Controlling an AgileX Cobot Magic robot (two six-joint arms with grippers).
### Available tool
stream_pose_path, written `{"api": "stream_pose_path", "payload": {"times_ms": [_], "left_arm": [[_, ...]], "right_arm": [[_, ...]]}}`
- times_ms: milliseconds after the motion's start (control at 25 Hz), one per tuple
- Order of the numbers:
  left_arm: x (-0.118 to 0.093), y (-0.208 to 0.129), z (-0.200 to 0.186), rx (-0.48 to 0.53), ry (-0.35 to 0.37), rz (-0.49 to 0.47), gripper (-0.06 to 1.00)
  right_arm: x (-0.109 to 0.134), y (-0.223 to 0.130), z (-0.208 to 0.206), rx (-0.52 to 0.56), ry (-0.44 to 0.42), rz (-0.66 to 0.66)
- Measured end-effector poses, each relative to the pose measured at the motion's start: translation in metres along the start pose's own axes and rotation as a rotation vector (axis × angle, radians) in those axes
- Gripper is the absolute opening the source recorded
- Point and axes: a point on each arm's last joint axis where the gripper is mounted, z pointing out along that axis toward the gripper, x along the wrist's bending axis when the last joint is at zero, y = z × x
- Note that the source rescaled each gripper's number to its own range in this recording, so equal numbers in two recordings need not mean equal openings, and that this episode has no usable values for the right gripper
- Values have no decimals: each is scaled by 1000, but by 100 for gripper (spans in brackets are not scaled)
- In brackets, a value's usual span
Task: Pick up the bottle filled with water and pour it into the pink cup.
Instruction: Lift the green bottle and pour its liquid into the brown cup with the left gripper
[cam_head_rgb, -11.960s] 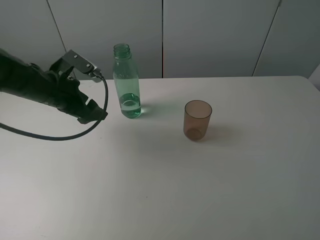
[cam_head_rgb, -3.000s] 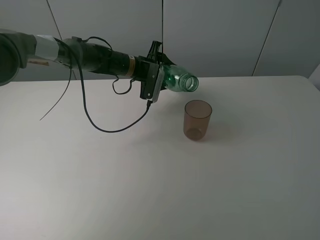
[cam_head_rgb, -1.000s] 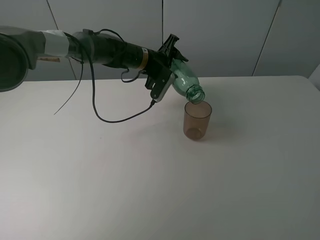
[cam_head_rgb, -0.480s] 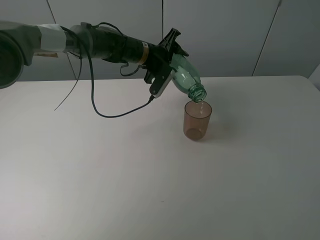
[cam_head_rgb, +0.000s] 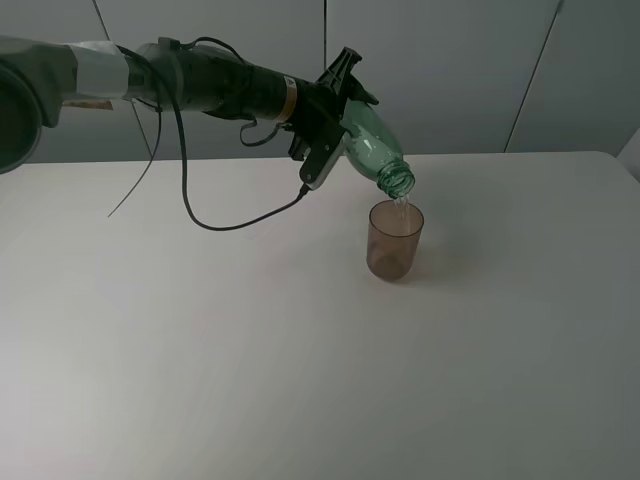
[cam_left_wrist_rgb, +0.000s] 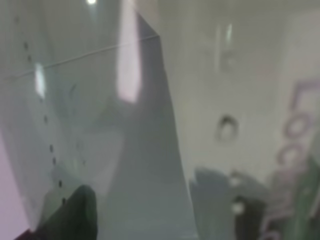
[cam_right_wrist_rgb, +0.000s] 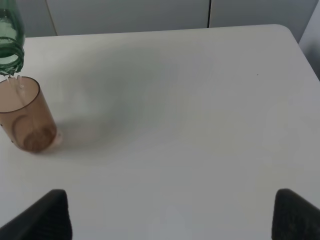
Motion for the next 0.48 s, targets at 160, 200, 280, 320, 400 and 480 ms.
{"api": "stream_pose_path", "payload": {"times_ms": [160,200,280,320,400,480], "left_arm": [[1,0,-1,1,3,2,1],[1,0,-1,1,3,4,1],[1,0,-1,1,3,6,1],[1,0,-1,1,3,8,1],[1,0,-1,1,3,10,1],[1,0,-1,1,3,18,1]], "right_arm": [[0,0,0,0,0,0],[0,0,0,0,0,0],[0,0,0,0,0,0],[0,0,0,0,0,0],[0,0,0,0,0,0],[0,0,0,0,0,0]]}}
